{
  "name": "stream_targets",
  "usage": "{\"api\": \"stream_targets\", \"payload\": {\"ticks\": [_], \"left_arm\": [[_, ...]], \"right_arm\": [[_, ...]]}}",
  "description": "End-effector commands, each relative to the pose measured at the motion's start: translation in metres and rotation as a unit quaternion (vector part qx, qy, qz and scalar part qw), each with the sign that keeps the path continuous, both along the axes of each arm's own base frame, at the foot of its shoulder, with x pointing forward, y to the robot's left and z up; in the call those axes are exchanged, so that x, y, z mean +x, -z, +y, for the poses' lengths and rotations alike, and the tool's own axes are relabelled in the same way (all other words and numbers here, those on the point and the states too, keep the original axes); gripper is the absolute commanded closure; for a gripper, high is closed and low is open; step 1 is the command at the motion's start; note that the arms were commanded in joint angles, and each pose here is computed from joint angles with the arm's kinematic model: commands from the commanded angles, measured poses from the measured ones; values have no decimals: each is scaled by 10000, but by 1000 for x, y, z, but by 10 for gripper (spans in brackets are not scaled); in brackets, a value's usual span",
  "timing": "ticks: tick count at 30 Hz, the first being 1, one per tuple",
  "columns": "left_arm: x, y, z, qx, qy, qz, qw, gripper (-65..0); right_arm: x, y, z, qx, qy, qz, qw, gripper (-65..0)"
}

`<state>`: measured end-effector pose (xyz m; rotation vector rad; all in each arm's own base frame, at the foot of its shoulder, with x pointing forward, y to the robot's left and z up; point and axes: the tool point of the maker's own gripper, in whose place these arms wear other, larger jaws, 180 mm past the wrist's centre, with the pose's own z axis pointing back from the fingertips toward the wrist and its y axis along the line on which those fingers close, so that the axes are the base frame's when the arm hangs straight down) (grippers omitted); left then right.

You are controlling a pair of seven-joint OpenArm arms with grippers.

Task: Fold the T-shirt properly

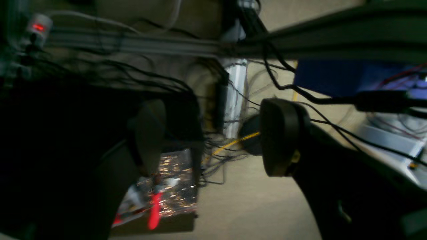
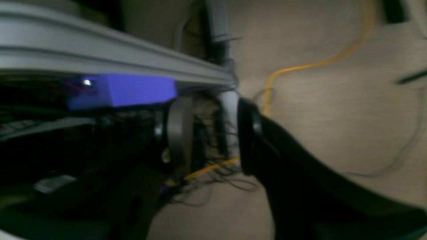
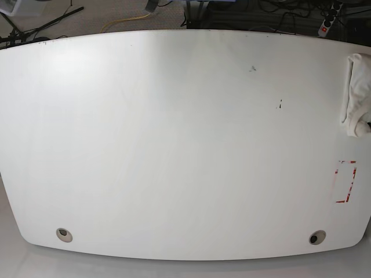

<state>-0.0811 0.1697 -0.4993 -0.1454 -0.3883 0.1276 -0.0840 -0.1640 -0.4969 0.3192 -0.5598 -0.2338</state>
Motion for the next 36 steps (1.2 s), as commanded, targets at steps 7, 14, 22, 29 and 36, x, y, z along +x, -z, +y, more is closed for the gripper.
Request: {"api": "stream_targets", "payload": {"ticks": [7,14,22,29,36], "left_arm": [[-25,83,2,70,361,990,9944,-401],[-20,129,0,-11,139,1627,9866,-404],[10,150,10,375,350,1883,9808,-406],[37,158,1,325,509,1941,9791,-404],[46,161,10,614,441,2022,9764,-407]], "right_arm": [[-20,69,16,-328,-628,850,9939,-203],[1,114,17,-284,-524,1265,9902,-203],[36,136,-3,-384,-405,1440,9880,-206],[62,146,-18,-630,-340,1564,9851,-208],[77,151,-16,-576,-477,1857,9798,-208]]}}
